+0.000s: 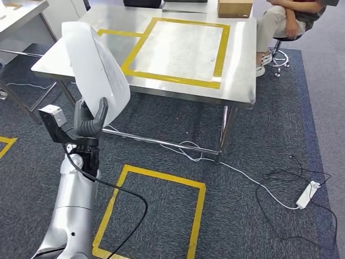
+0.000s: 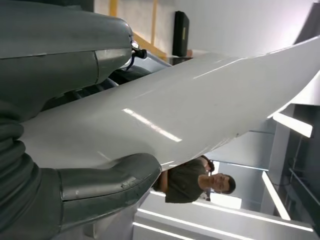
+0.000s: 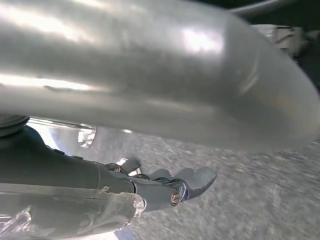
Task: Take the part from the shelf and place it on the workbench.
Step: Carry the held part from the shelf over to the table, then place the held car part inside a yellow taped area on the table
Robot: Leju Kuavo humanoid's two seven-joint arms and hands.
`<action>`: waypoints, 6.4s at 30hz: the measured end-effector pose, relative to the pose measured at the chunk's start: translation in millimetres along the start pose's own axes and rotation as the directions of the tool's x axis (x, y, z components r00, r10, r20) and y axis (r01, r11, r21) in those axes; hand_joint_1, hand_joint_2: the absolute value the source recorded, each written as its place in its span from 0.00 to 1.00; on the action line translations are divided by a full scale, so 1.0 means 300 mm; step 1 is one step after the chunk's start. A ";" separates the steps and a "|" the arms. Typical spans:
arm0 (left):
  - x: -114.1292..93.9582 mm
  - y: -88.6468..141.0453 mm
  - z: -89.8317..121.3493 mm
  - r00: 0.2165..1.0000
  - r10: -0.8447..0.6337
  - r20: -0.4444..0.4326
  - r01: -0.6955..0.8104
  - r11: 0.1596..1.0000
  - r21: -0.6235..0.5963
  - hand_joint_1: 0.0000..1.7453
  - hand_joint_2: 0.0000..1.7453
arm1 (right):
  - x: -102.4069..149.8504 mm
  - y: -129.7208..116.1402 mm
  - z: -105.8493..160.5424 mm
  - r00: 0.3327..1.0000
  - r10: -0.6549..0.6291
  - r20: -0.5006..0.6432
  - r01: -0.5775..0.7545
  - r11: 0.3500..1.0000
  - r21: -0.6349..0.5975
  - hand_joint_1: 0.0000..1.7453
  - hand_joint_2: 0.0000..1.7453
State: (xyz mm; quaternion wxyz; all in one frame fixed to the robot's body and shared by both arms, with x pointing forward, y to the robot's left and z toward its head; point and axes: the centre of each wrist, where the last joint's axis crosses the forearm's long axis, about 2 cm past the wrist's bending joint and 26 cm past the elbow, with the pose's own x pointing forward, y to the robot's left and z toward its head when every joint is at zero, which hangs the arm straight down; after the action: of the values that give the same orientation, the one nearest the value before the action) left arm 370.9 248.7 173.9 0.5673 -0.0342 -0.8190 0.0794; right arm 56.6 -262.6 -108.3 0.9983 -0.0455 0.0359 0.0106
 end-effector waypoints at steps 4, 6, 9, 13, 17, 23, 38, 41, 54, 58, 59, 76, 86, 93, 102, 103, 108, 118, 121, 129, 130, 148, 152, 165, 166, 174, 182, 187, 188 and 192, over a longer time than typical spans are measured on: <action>0.000 0.001 0.007 1.000 -0.005 0.000 0.005 1.000 -0.007 1.00 1.00 | -0.012 0.000 -0.003 1.000 -0.011 -0.007 0.011 1.000 0.003 0.00 0.00; -0.002 0.005 0.012 1.000 -0.015 -0.004 0.015 1.000 -0.009 1.00 1.00 | -0.019 0.001 -0.004 1.000 -0.011 -0.012 0.011 1.000 0.002 0.00 0.00; 0.001 0.009 0.011 0.999 -0.050 -0.005 0.050 0.998 -0.029 1.00 1.00 | -0.018 0.003 -0.003 1.000 -0.005 -0.010 0.005 1.000 0.000 0.00 0.00; -0.001 -0.003 0.013 0.996 -0.092 -0.009 0.091 0.993 -0.070 1.00 1.00 | -0.007 0.003 -0.001 1.000 -0.002 0.000 0.002 1.000 -0.001 0.00 0.00; -0.014 -0.007 0.030 0.994 -0.107 -0.018 0.105 0.990 -0.092 1.00 1.00 | -0.003 0.004 0.000 1.000 -0.001 0.007 0.001 1.000 0.006 0.00 0.00; -0.051 0.003 0.073 0.992 -0.115 -0.060 0.109 0.989 -0.099 1.00 1.00 | -0.037 0.006 -0.007 1.000 0.000 -0.011 0.000 1.000 0.010 0.00 0.00; -0.028 -0.012 0.039 0.994 -0.107 -0.039 0.102 0.989 -0.111 1.00 1.00 | -0.022 0.009 -0.004 1.000 0.001 0.005 -0.001 1.000 0.013 0.00 0.00; -0.026 -0.011 0.037 0.994 -0.106 -0.038 0.101 0.989 -0.110 1.00 1.00 | -0.019 0.009 -0.003 1.000 0.001 0.008 -0.001 1.000 0.013 0.00 0.00; -0.018 -0.013 0.029 0.995 -0.099 -0.030 0.096 0.990 -0.107 1.00 1.00 | -0.014 0.013 -0.001 1.000 0.001 0.013 -0.001 1.000 0.014 0.00 0.00; -0.015 -0.013 0.027 0.995 -0.100 -0.027 0.097 0.990 -0.106 1.00 1.00 | -0.014 0.014 -0.001 1.000 0.001 0.012 -0.001 1.000 0.014 0.00 0.00; -0.014 -0.013 0.024 0.995 -0.100 -0.025 0.097 0.990 -0.106 1.00 1.00 | -0.015 0.014 -0.001 1.000 0.000 0.012 -0.001 1.000 0.014 0.00 0.00; -0.011 -0.013 0.022 0.995 -0.098 -0.025 0.095 0.991 -0.100 1.00 1.00 | -0.009 0.014 0.000 1.000 -0.007 0.030 0.007 1.000 0.020 0.00 0.00; -0.016 -0.013 0.029 0.995 -0.093 -0.034 0.090 0.991 -0.097 1.00 1.00 | -0.013 0.012 -0.001 0.998 -0.014 0.054 0.013 1.000 0.024 0.00 0.00; -0.008 -0.011 0.023 0.995 -0.096 -0.025 0.093 0.991 -0.095 1.00 1.00 | -0.008 0.013 0.000 0.998 -0.016 0.057 0.014 1.000 0.025 0.00 0.00; -0.008 -0.011 0.024 0.995 -0.097 -0.025 0.094 0.991 -0.094 1.00 1.00 | -0.005 0.009 0.000 0.998 -0.018 0.056 0.016 1.000 0.021 0.00 0.00; -0.009 -0.011 0.025 0.995 -0.097 -0.026 0.094 0.991 -0.092 1.00 1.00 | -0.004 0.009 0.000 0.998 -0.018 0.056 0.017 1.000 0.020 0.00 0.00; -0.005 -0.017 0.022 0.995 -0.094 -0.021 0.092 0.992 -0.091 1.00 1.00 | 0.000 0.009 0.001 0.998 -0.019 0.056 0.018 1.000 0.019 0.00 0.00; -0.007 -0.016 0.024 0.995 -0.099 -0.026 0.096 0.992 -0.085 1.00 1.00 | 0.007 0.008 0.003 0.999 -0.020 0.042 0.020 1.000 0.005 0.00 0.00; -0.006 -0.015 0.024 0.994 -0.102 -0.029 0.099 0.992 -0.083 1.00 1.00 | 0.005 0.008 0.002 0.999 -0.019 0.038 0.019 1.000 0.007 0.00 0.00; -0.005 -0.015 0.022 0.994 -0.104 -0.034 0.101 0.992 -0.082 1.00 1.00 | 0.005 0.008 0.002 0.999 -0.026 0.046 0.025 1.000 0.017 0.00 0.00; -0.005 -0.015 0.022 0.994 -0.104 -0.034 0.101 0.991 -0.082 1.00 1.00 | 0.005 0.008 0.002 0.999 -0.027 0.046 0.026 0.999 0.018 0.00 0.00; -0.001 -0.018 0.018 0.994 -0.102 -0.029 0.099 0.992 -0.083 1.00 1.00 | 0.005 0.022 0.004 0.998 -0.028 0.050 0.026 0.999 0.040 0.00 0.00; 0.002 -0.017 0.014 0.994 -0.102 -0.025 0.100 0.992 -0.082 1.00 1.00 | 0.002 0.023 0.003 0.998 -0.028 0.052 0.026 0.999 0.041 0.00 0.00; 0.000 -0.014 0.016 0.994 -0.102 -0.025 0.100 0.992 -0.081 1.00 1.00 | -0.006 0.024 0.002 0.998 -0.028 0.053 0.026 0.999 0.042 0.00 0.00; 0.001 -0.013 0.015 0.994 -0.103 -0.024 0.100 0.992 -0.081 1.00 1.00 | -0.003 0.023 0.003 0.998 -0.028 0.055 0.026 0.999 0.042 0.00 0.00; -0.011 -0.012 0.031 0.994 -0.102 -0.038 0.098 0.992 -0.080 1.00 1.00 | -0.020 0.024 -0.001 0.999 -0.028 0.043 0.026 0.999 0.042 0.00 0.00; -0.002 -0.022 0.016 0.995 -0.098 -0.028 0.095 0.992 -0.084 1.00 1.00 | -0.008 0.022 0.001 0.998 -0.030 0.049 0.028 0.999 0.038 0.00 0.00; -0.006 -0.016 0.022 0.994 -0.102 -0.034 0.099 0.992 -0.080 1.00 1.00 | -0.012 0.023 0.001 0.998 -0.031 0.046 0.029 0.999 0.039 0.00 0.00; -0.006 -0.015 0.022 0.994 -0.105 -0.035 0.102 0.992 -0.077 1.00 1.00 | -0.013 0.023 0.000 0.998 -0.033 0.045 0.032 0.999 0.039 0.00 0.00; -0.009 -0.009 0.023 0.992 -0.119 -0.043 0.116 0.991 -0.065 1.00 1.00 | -0.001 0.021 0.003 0.996 -0.075 0.049 0.072 0.996 0.052 0.00 0.00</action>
State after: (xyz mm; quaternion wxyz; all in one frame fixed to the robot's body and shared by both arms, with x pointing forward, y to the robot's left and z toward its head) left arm 365.5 244.9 169.5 0.5888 -0.0054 -0.8080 0.0192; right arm 56.2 -256.1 -108.1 0.9994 -0.0212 0.0092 -0.0260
